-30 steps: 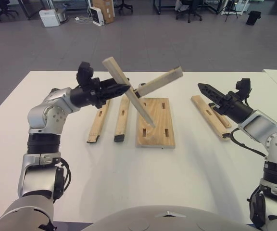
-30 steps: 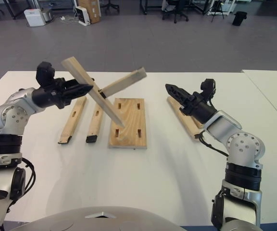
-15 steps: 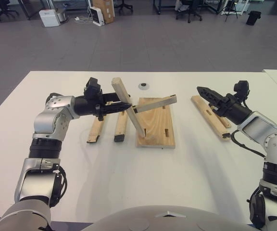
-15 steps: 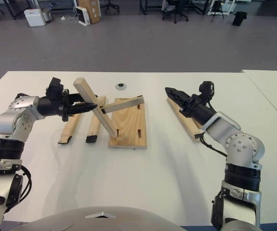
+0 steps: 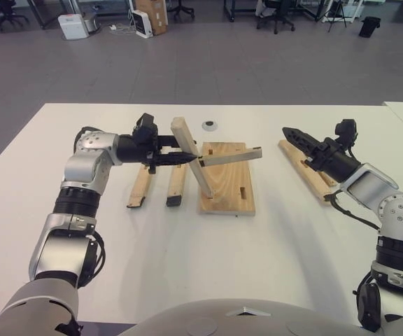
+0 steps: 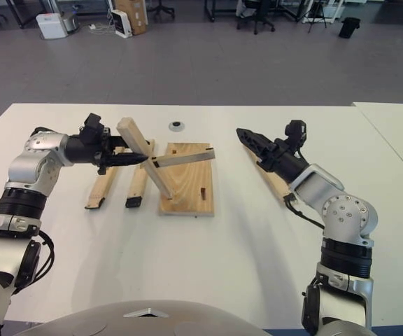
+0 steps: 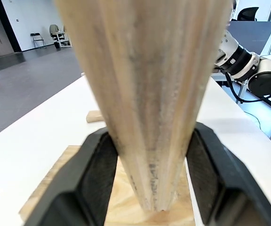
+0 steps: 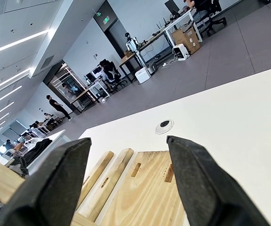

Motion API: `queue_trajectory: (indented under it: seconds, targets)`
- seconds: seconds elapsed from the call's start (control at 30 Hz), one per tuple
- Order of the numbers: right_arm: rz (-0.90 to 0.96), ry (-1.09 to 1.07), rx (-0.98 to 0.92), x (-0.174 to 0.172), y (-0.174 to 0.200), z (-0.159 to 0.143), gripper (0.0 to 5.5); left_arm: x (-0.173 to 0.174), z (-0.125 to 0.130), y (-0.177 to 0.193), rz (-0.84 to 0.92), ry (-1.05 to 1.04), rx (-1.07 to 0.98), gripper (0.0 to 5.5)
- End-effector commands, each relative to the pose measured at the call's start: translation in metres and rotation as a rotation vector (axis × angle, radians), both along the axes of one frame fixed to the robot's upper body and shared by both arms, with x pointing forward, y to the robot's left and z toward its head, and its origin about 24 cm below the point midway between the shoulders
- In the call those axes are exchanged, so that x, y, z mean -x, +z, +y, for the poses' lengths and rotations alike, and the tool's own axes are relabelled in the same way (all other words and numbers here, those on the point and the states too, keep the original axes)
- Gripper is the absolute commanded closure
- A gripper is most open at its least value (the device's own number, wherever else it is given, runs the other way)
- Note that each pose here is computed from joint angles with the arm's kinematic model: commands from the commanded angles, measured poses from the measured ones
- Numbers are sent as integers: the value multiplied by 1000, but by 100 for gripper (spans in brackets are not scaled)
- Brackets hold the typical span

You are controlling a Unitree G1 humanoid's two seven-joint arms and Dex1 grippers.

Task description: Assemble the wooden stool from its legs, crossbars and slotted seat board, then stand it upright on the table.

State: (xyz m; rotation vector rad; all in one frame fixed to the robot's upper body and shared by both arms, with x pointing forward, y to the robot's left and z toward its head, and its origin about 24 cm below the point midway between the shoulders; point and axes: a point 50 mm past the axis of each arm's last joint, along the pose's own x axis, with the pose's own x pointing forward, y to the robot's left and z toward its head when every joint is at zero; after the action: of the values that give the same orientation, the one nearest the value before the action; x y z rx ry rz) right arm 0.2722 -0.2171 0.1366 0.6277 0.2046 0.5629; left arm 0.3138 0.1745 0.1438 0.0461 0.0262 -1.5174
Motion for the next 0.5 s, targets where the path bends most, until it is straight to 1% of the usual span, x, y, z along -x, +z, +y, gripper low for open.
queue_trajectory:
  seconds: [0.03, 0.17, 0.33, 0.5]
  targets:
    - [-3, -5, 6, 1, -1, 0, 251, -2, -6, -4, -15, -42, -94, 344]
    - [-3, -11, 6, 1, -1, -1, 251, 3, -8, -16, 18, -59, -119, 344]
    - [-19, -49, 17, -2, 4, -11, 251, 24, -5, -51, 157, -47, -194, 344]
    - [-47, -100, 41, -8, 14, -26, 251, 50, 0, -91, 363, -90, -424, 344]
